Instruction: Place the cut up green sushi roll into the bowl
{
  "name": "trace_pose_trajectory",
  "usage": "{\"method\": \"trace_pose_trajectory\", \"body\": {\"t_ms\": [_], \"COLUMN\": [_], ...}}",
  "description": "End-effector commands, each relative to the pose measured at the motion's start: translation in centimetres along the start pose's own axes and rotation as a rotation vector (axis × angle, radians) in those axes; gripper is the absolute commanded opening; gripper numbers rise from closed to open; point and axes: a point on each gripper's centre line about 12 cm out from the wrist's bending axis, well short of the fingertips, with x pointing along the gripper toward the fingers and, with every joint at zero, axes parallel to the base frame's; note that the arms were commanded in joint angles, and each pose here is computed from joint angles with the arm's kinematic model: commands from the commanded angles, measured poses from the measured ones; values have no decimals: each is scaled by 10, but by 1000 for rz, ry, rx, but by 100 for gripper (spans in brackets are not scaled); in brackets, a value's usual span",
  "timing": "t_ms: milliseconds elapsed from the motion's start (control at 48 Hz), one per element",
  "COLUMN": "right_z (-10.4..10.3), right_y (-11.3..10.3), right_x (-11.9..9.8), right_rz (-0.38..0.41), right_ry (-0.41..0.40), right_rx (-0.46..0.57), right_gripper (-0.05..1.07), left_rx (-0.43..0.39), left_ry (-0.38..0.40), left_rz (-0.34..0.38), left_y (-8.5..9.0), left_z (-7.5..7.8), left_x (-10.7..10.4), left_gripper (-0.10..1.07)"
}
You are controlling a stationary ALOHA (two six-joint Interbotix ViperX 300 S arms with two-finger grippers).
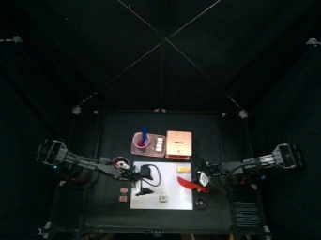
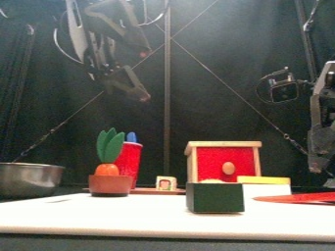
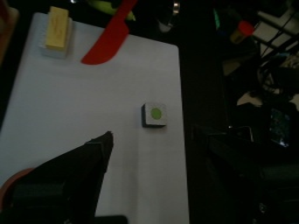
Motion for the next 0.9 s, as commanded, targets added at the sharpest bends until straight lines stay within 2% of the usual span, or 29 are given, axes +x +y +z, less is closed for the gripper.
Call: {"method": "trace_pose_trajectory", "body": {"t_ms": [0, 188, 333, 542, 875], "right_z": [9, 8, 6, 2, 0], "right_y": [6, 7, 10, 10, 10], "right_x": [-3, -2, -2, -1, -1], "right_rz": [20, 21, 29, 30, 32], "right_ry": [-31, -26, -21, -10, -3], "right_rx": [-9, -13, -21, -23, -27], "right_gripper": [91, 91, 91, 91, 91], "left_rx": [19, 76, 127, 145, 134], "left_ry": [63, 183, 239, 232, 269], "left_rz": [5, 20, 54, 59, 77], "left_y": [-9, -22, -22, -24, -17], "left_z": [14, 13, 16, 24, 17], "left_x": [17, 56, 67, 79, 93], "left_gripper": [103, 103, 103, 103, 102]}}
